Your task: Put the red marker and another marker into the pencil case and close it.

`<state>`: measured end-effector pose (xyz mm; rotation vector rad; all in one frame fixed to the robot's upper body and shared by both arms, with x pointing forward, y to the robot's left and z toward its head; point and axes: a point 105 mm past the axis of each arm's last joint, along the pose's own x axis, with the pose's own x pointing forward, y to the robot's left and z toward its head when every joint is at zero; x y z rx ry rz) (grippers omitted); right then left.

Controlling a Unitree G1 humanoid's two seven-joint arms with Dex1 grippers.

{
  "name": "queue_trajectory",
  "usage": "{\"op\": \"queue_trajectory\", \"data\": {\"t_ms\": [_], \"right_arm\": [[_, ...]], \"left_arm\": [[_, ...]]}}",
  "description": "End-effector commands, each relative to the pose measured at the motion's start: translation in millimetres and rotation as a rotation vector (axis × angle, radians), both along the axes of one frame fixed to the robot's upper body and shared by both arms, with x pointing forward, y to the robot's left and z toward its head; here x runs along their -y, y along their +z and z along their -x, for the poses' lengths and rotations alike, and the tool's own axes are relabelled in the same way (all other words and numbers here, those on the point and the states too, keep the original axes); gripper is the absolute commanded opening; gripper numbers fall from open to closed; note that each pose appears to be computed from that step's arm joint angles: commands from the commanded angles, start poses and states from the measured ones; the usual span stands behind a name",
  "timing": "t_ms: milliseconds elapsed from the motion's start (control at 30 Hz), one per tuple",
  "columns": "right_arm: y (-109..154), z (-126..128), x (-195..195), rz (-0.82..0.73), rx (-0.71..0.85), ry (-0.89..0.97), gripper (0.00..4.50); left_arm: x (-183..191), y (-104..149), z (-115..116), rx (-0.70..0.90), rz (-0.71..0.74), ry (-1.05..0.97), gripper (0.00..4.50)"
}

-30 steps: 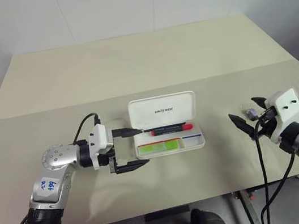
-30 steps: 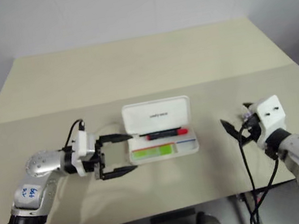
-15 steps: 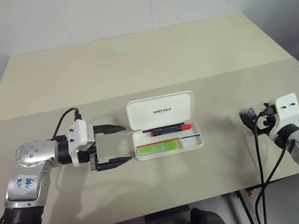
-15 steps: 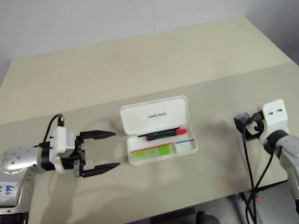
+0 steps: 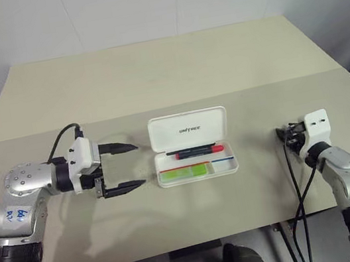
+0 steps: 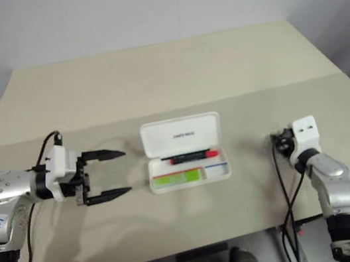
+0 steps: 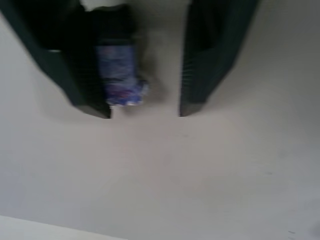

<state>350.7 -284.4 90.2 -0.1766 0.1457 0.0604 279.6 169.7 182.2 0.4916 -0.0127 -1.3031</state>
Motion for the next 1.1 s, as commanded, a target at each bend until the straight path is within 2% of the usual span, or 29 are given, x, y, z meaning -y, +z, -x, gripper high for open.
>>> {"op": "queue_trajectory", "data": {"t_ms": [33,67,300,467,667,833,1100], "right_arm": [[-1.2,0.1,4.7,0.008,-0.005,-0.029,0.67],[0.2,-1.1,3.2,0.009,-0.002,-0.025,0.42],[27.1,-5.4,-19.2,0.04,0.072,0.096,0.42],[53.6,7.0,-59.8,0.07,0.13,0.417,0.42],[74.2,40.5,-100.4,0.112,0.131,0.839,0.42],[79.1,63.5,-129.5,0.114,0.083,1.101,0.42],[76.5,70.0,-163.7,0.094,0.034,1.243,0.42]], "left_arm": [[1.1,11.0,2.8,0.043,0.01,-0.008,4.5],[1.8,11.0,2.7,0.045,0.011,-0.009,4.5],[5.3,9.2,1.3,0.048,0.016,-0.017,4.5],[6.1,6.4,2.1,0.046,0.015,-0.02,4.5],[4.6,3.6,3.4,0.044,0.012,-0.02,4.5],[8.3,-0.3,6.5,0.042,0.02,-0.027,4.5],[21.5,-11.0,18.5,0.012,0.043,-0.053,4.5]]}}
